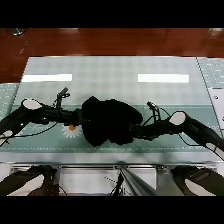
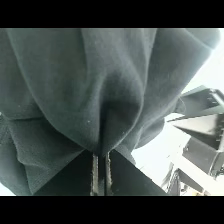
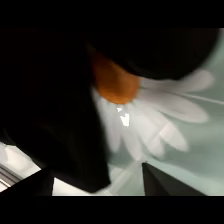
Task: Fold the shirts.
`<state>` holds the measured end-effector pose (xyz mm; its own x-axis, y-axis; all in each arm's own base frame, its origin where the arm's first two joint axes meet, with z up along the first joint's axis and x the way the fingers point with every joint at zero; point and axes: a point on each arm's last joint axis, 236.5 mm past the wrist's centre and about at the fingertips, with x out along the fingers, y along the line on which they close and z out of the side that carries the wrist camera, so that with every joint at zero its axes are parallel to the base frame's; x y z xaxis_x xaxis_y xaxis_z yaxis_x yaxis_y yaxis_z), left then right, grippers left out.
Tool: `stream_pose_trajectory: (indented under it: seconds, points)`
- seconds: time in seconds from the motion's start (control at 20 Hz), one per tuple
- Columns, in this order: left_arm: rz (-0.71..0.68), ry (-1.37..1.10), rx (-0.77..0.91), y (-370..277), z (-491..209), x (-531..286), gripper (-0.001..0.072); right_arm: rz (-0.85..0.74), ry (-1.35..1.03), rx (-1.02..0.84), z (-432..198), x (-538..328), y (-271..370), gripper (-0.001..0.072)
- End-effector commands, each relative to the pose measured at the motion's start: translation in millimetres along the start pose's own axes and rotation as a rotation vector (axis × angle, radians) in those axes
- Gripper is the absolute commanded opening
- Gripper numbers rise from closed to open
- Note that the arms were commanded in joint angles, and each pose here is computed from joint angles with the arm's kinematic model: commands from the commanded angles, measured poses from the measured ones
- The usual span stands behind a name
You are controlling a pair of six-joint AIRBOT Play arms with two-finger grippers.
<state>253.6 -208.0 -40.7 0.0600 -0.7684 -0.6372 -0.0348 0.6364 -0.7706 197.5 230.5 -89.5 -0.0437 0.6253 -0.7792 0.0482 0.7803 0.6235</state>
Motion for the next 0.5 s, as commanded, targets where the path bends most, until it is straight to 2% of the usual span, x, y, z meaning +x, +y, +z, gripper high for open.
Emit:
stream_pose_trajectory:
  seconds: [0.0, 0.05, 0.1, 0.15, 0.2, 0.3, 0.45]
  points:
    - [-0.006, 0.010, 0.007, -1.9, -1.4, -0.4, 0.0029, 0.032, 0.026, -0.020, -3.0, 28.1, 22.7, 0.0621]
    - [-0.006, 0.010, 0.007, -1.8, -1.3, -0.5, 0.0029, 0.029, 0.028, -0.037, -2.5, 32.2, 27.1, 0.0599]
    - [-0.008, 0.013, 0.008, -2.4, -2.1, -0.6, 0.0029, 0.030, 0.025, -0.056, -0.4, 33.9, 32.7, 0.0423]
    - [-0.028, 0.036, 0.034, -8.0, -5.2, -5.4, 0.0029, 0.042, 0.014, -0.089, 5.7, 29.7, 40.2, 0.0103]
    - [-0.060, 0.058, 0.066, -18.0, -5.7, -15.6, 0.0029, 0.074, 0.003, -0.138, 17.0, 16.9, 54.5, 0.0022]
    - [-0.107, 0.014, 0.142, -47.9, 14.2, -49.3, 0.0029, 0.128, -0.059, -0.254, 52.1, -32.1, 93.1, 0.0022]
    - [-0.166, -0.274, 0.364, -136.6, 74.1, -127.3, 0.0029, 0.050, -0.327, -0.416, 128.5, -158.1, 148.1, 0.0021]
